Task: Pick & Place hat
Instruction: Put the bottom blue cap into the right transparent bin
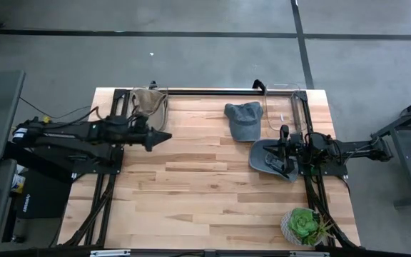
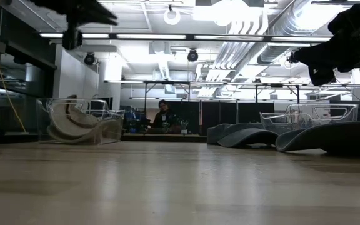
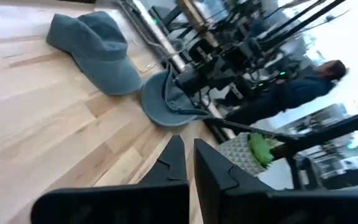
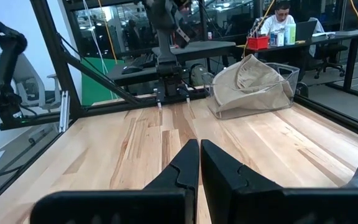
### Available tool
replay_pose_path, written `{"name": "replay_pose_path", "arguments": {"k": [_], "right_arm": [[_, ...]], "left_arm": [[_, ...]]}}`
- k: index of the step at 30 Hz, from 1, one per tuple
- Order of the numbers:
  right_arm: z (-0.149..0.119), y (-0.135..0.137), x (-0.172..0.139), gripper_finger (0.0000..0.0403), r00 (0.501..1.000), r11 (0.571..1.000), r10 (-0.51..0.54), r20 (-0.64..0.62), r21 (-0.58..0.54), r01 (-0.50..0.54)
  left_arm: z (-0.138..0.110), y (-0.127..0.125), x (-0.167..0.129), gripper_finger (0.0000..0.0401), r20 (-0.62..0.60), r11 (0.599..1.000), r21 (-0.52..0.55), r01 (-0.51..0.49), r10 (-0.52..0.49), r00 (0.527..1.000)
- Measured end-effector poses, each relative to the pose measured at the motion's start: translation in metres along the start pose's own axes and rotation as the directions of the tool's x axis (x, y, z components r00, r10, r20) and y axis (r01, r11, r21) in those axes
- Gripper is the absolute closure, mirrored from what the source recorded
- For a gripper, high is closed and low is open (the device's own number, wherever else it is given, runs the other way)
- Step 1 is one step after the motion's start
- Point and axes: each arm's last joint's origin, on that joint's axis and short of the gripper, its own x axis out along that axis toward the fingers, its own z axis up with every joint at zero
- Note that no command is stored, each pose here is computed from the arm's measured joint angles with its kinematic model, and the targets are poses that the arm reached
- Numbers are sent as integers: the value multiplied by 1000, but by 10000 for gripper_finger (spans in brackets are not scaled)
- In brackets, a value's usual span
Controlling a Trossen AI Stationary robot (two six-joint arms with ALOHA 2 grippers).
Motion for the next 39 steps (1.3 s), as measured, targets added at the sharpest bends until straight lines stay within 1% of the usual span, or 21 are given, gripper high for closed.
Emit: {"name": "replay_pose_path", "arguments": {"k": [4,6,10,15,19,21,24,30,39], "right_arm": [[0,0,0,391,1000,1000,0,0,0,0],[0,0,0,391,1000,1000,-1,0,0,1],[0,0,0,391,1000,1000,0,1,0,0],[0,0,0,391,1000,1000,0,0,0,0],[0,0,0,391,1000,1000,0,0,0,0],[0,0,0,391,1000,1000,0,0,0,0],[0,0,0,391,1000,1000,0,-1,0,0],[0,0,0,391,1000,1000,0,0,0,0],[0,0,0,391,1000,1000,0,-1,0,0]], "left_arm": [[-15,21,-15,401,-2,996,-16,83,-83,997],[-21,29,-21,401,2,987,-18,157,-157,988],[-35,49,-34,401,31,965,-16,260,-259,965],[-52,74,-44,401,75,947,-8,322,-321,944],[-59,84,-50,401,113,928,23,371,-371,922],[-60,85,-49,401,119,928,28,372,-372,920],[-62,87,-47,401,100,937,39,348,-351,931],[-63,88,-47,401,76,930,53,363,-366,927],[-72,99,-43,401,-14,964,84,253,-253,967]]}}
